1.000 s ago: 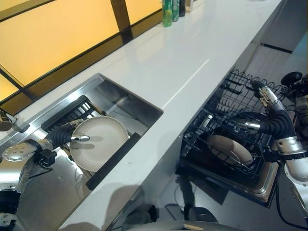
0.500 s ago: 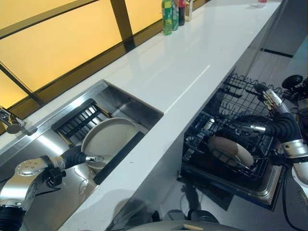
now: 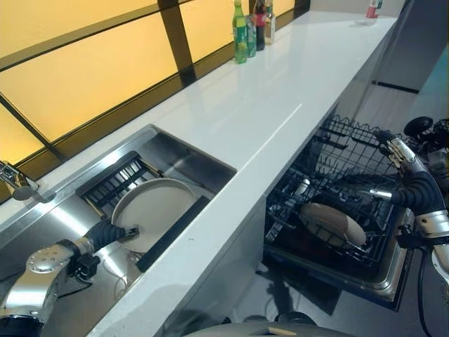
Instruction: Pick up plates and place into dishwasher.
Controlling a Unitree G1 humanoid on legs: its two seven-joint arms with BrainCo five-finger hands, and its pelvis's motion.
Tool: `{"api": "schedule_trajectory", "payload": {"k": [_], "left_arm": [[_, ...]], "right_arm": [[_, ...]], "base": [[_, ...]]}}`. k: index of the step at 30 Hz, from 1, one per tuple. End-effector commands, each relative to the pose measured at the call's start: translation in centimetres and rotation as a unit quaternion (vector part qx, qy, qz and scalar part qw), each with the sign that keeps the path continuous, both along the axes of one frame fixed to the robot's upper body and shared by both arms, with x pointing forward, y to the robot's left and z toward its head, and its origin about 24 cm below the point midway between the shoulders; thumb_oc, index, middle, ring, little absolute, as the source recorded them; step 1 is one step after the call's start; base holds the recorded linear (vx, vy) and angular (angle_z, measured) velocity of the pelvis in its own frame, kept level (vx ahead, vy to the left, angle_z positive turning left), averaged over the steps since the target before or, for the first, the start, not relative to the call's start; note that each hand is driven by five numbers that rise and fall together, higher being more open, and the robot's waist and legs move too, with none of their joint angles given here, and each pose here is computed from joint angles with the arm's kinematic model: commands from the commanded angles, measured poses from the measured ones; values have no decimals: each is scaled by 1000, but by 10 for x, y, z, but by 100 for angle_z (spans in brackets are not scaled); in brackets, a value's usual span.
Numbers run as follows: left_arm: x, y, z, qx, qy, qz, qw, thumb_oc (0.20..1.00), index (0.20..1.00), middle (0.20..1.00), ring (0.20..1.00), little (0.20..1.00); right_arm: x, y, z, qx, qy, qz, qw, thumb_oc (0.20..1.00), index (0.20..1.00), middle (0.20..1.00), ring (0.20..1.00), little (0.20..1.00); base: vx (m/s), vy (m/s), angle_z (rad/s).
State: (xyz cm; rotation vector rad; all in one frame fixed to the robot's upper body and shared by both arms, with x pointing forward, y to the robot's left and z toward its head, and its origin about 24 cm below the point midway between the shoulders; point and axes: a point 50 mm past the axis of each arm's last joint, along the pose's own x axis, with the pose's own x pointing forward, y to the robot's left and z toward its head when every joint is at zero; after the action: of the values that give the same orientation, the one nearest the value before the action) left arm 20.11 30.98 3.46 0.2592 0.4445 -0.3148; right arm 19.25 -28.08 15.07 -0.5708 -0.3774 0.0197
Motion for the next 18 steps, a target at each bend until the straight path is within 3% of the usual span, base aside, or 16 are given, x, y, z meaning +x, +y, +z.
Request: {"api": "schedule_trajectory", "payload": {"k": [1, 10, 18], "left_arm": [[9, 22, 38, 91, -119, 55, 987, 200, 200, 200, 200, 200], [15, 21, 92, 120, -336, 158, 921, 200, 200, 200, 200, 200], [7, 16, 139, 102, -462, 179, 862, 200, 200, 200, 200, 200]], "right_arm": [[-5, 8, 21, -5, -65, 22, 998, 1000, 1000, 1000, 1000, 1000], [-7, 11, 21, 13, -104, -4, 994, 1000, 1000, 1000, 1000, 1000], [-10, 4, 30, 27, -158, -66, 985, 1000, 1000, 1000, 1000, 1000]], "base": [[-59, -12, 4], [-102, -18, 2], [-166, -47, 10]]}}
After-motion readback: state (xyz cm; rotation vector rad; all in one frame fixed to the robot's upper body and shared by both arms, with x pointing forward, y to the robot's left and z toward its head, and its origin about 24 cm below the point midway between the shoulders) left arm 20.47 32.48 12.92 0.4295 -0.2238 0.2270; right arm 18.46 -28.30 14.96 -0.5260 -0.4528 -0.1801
